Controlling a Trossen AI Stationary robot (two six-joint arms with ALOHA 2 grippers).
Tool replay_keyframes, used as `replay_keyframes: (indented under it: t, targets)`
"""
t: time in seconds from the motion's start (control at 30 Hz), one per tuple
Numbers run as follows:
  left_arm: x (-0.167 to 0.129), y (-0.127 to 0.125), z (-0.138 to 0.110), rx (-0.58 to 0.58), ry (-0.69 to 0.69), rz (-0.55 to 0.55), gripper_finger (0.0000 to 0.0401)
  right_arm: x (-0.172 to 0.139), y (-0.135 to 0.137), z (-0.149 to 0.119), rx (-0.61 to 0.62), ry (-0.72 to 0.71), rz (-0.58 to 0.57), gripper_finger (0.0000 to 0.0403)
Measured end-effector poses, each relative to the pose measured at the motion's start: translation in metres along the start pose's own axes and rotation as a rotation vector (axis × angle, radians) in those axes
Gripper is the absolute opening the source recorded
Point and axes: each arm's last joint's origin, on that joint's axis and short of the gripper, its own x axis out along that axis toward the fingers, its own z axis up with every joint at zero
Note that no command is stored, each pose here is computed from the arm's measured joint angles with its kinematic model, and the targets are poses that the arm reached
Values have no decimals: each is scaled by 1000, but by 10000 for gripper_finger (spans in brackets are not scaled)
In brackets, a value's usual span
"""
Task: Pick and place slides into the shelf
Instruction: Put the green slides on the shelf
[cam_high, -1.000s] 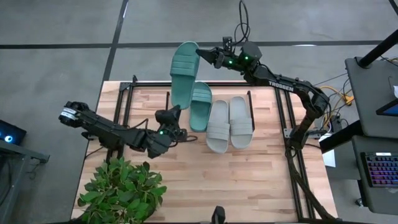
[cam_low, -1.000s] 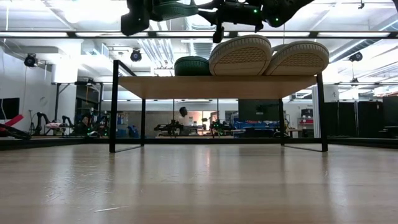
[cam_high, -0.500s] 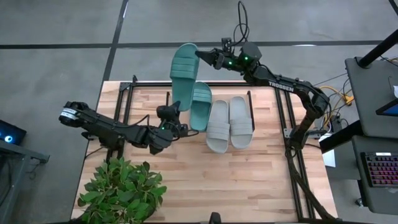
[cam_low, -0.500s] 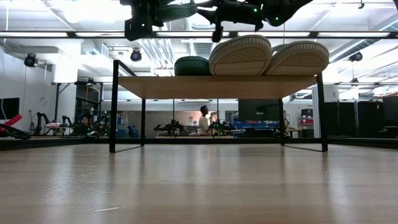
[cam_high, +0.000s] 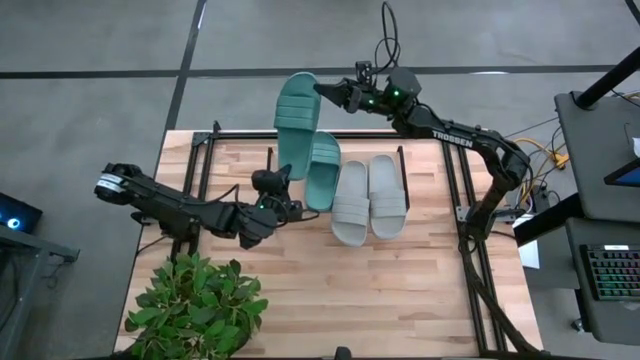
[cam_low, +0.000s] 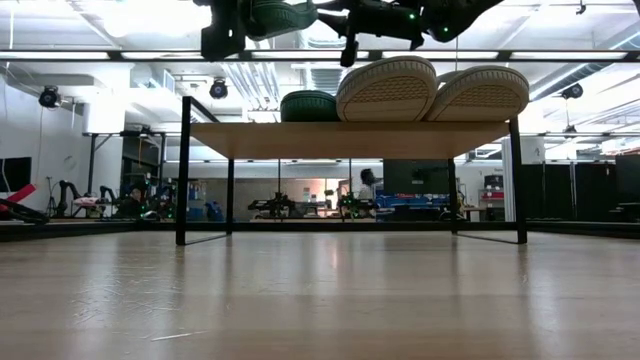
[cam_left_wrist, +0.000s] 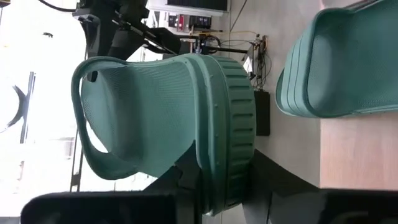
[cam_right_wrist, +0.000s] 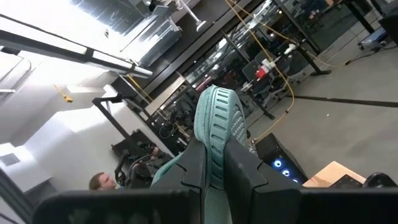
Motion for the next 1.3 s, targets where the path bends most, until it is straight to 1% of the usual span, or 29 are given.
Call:
replay_keyframes:
  t: [0.2,0.5,0.57,0.73,0.87,1.03,1.3]
  targets:
    - [-1,6,-3,-21,-16,-3,47,-1,-1,1,-2,6,6,24]
    - [-19,20,-8,-70,-67,-5,46,-5,-7,5,-42,24,-3,24]
    - [-20,23,-9,-81,-73,-4,45,-6,-8,7,-43,22,-8,38]
    - [-21,24,-10,-85,-74,-4,44,-11,-14,13,-51,13,-21,94]
    - [-21,24,-10,-84,-74,-4,44,-14,-12,18,-67,2,-22,114]
    - [-22,24,-10,-83,-75,-4,44,-17,-6,22,-139,-17,-21,116]
    - [-27,23,-9,-77,-88,-8,42,-28,7,37,-246,-60,-17,102]
